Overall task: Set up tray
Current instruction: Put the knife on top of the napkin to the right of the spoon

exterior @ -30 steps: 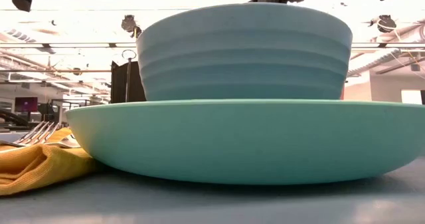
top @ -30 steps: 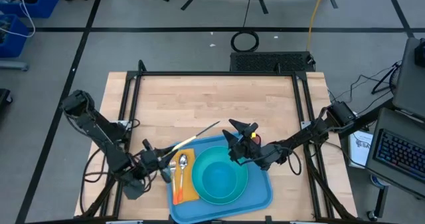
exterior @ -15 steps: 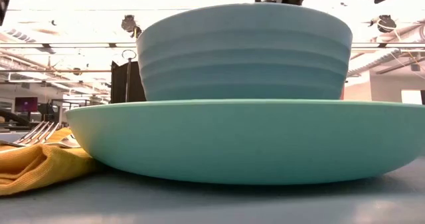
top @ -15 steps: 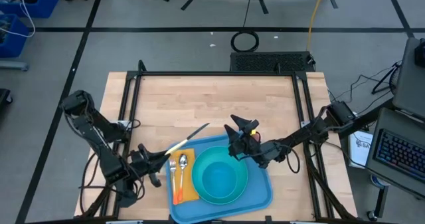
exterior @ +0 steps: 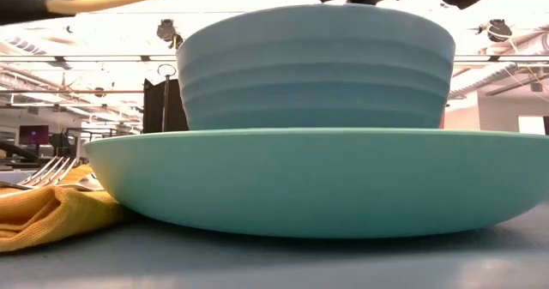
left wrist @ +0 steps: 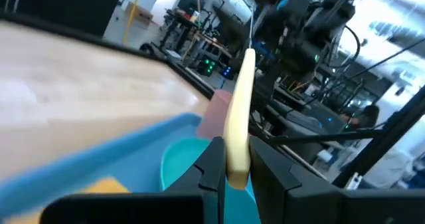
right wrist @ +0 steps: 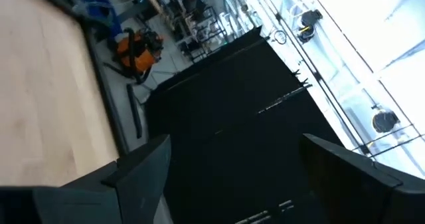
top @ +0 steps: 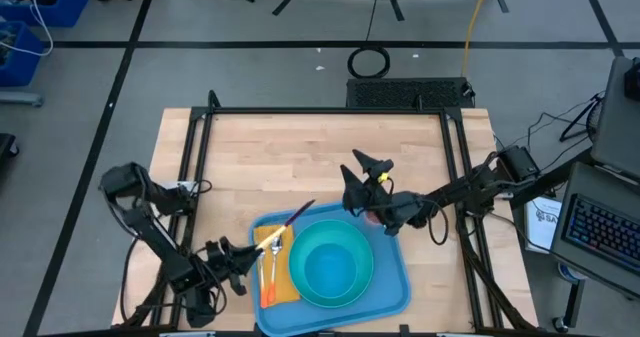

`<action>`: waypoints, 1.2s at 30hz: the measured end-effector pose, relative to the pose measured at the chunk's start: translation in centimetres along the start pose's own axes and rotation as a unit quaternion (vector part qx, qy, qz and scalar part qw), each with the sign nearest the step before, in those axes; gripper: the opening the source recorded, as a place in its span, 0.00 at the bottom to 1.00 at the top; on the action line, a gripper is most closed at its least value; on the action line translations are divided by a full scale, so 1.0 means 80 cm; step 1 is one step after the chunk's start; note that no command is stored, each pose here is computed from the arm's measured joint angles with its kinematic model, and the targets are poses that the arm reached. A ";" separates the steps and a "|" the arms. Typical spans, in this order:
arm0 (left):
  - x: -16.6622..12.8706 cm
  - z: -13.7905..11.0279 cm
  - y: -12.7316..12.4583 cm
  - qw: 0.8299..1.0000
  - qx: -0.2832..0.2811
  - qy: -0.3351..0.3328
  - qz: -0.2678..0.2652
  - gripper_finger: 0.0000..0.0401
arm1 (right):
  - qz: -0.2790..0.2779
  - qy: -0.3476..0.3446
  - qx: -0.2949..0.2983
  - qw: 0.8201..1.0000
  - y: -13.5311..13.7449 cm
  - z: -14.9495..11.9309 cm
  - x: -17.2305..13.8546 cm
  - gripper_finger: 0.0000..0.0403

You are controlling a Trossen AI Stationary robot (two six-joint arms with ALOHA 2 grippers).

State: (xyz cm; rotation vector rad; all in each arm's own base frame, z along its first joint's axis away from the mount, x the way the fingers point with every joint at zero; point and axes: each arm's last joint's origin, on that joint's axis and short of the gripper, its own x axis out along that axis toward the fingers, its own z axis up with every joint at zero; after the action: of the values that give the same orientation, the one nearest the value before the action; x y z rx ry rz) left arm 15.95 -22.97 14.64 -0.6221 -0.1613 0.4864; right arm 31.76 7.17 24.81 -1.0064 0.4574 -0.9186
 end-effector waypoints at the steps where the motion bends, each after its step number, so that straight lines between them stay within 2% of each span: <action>1: -0.001 -0.008 0.000 1.000 -0.012 0.001 -0.001 0.12 | -0.002 -0.001 0.007 1.000 -0.004 -0.001 0.003 0.79; 5: -0.007 -0.033 -0.001 0.999 -0.046 0.006 -0.008 0.12 | -0.007 -0.013 0.027 1.000 -0.014 -0.001 0.010 0.79; 11: -0.013 -0.052 -0.009 0.997 -0.080 0.013 -0.013 0.12 | 0.001 -0.049 0.038 0.998 -0.016 0.000 0.013 0.79; 22: -0.024 -0.100 -0.041 0.997 -0.076 0.020 -0.021 0.12 | 0.010 -0.061 0.115 0.991 -0.016 0.002 0.010 0.79; 26: -0.022 -0.105 -0.048 0.998 -0.059 0.018 -0.019 0.12 | 0.019 -0.074 0.142 0.987 -0.015 0.005 0.004 0.79; 31: -0.016 -0.104 -0.060 0.999 -0.046 0.011 -0.013 0.12 | 0.047 -0.119 0.203 0.971 -0.022 0.014 -0.016 0.79; 36: -0.018 -0.104 -0.064 0.999 -0.040 0.012 -0.015 0.12 | 0.090 -0.166 0.293 0.937 -0.041 0.025 -0.051 0.79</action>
State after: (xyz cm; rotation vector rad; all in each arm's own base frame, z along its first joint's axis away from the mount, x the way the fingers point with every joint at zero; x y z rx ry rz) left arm 19.08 -31.59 10.97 -0.7033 -0.1677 0.4454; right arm 29.43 10.87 28.35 -0.5409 -0.0224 -0.6413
